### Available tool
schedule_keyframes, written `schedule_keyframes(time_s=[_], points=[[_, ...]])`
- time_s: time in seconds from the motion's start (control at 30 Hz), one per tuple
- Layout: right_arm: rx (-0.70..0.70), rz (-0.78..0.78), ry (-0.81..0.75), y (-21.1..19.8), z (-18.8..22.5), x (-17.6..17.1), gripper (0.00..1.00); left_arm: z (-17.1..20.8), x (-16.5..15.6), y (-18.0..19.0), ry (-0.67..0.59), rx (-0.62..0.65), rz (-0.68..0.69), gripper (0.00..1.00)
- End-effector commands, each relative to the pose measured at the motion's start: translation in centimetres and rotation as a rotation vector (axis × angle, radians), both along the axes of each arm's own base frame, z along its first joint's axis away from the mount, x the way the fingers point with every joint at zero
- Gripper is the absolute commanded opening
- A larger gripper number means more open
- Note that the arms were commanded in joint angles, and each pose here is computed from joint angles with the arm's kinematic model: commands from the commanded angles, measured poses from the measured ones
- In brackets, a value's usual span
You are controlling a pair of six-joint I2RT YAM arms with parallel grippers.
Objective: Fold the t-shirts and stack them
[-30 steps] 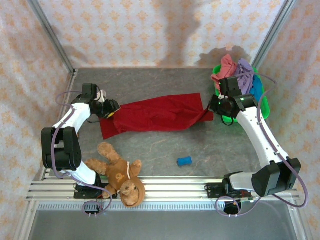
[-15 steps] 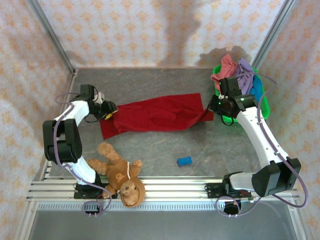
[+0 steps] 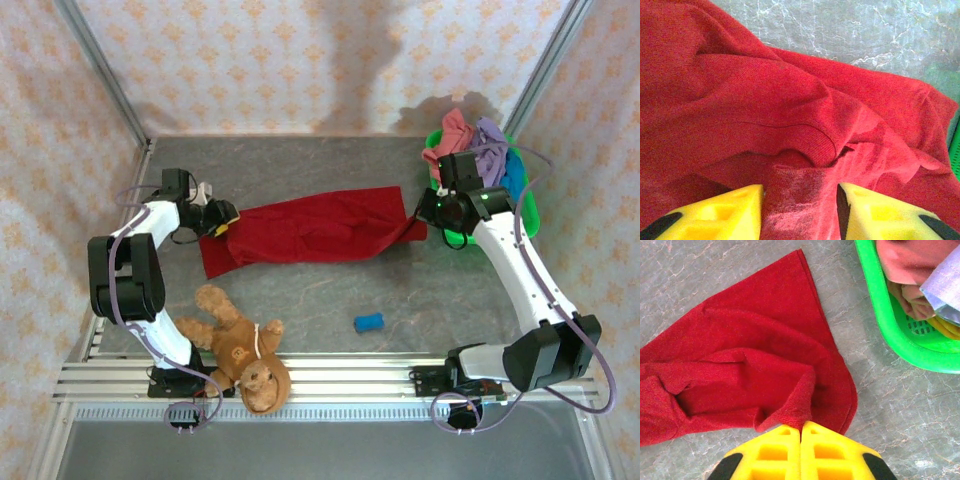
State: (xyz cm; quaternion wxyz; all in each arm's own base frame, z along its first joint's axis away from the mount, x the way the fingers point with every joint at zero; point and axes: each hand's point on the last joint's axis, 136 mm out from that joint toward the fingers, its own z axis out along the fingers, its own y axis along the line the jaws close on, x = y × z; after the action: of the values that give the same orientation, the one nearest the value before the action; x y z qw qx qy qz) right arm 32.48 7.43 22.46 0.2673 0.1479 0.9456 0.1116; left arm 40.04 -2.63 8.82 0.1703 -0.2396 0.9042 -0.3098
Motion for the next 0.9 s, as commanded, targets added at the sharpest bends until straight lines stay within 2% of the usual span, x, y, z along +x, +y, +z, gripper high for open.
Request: schedule_keyframes(time_s=[0.0, 0.17, 0.4, 0.57, 0.63, 0.77, 0.87], points=[[-0.011, -0.002, -0.021, -0.3, 0.9, 0.4, 0.0, 2.0, 0.4, -0.1, -0.063, -0.013, -0.002, 0.41], [-0.013, 0.001, -0.02, -0.3, 0.9, 0.3, 0.0, 1.7, 0.5, -0.2, -0.062, -0.021, 0.003, 0.31], [-0.015, 0.003, -0.021, -0.3, 1.0, 0.3, 0.0, 1.0, 0.4, -0.2, -0.05, -0.021, 0.003, 0.24], [-0.013, 0.002, -0.025, -0.3, 1.1, 0.3, 0.0, 1.5, 0.5, -0.2, -0.067, -0.022, 0.004, 0.09], [-0.011, 0.001, -0.03, -0.3, 1.3, 0.4, 0.0, 1.8, 0.4, -0.1, -0.073, -0.016, 0.004, 0.07], [-0.001, 0.006, -0.049, -0.1, 2.0, 0.6, 0.0, 3.5, 0.5, 0.1, -0.104, 0.002, 0.011, 0.0], [0.017, 0.006, -0.08, 0.1, 3.0, 1.0, 0.0, 6.5, 0.7, 0.4, -0.157, 0.026, 0.022, 0.0]])
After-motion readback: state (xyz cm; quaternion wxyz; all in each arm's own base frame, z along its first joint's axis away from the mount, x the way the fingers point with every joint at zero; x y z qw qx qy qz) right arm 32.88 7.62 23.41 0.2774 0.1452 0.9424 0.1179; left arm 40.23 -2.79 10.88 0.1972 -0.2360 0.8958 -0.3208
